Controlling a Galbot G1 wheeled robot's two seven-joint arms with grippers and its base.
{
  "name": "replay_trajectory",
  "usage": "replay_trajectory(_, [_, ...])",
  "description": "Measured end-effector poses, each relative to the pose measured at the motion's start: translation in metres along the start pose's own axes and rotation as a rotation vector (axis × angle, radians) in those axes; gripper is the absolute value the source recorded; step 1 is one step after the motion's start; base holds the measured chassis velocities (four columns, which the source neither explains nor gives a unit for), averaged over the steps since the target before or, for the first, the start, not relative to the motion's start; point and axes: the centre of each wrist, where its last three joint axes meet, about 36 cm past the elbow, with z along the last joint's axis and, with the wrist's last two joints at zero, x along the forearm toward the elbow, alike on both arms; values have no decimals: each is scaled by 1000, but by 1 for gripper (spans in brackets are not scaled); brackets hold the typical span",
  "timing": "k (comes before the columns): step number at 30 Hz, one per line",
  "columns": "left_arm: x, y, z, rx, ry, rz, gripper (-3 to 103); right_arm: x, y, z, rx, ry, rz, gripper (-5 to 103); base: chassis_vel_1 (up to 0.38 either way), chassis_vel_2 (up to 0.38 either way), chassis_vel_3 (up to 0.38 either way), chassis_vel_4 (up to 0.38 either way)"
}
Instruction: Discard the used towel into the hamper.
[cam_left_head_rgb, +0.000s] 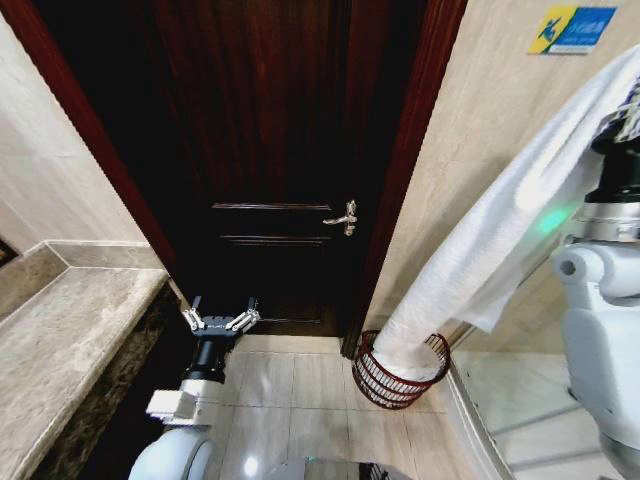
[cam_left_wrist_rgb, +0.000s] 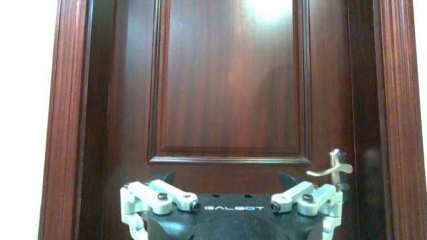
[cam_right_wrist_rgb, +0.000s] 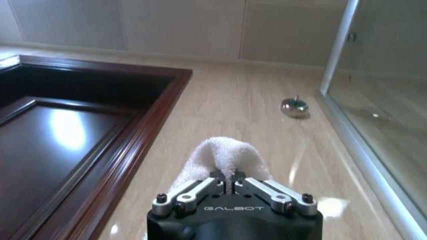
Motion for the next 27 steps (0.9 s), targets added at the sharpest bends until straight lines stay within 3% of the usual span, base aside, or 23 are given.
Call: replay_trajectory(27, [0, 0, 0, 0, 0, 0, 100, 63, 13, 29, -22, 96, 28, 3, 0, 0, 0, 0])
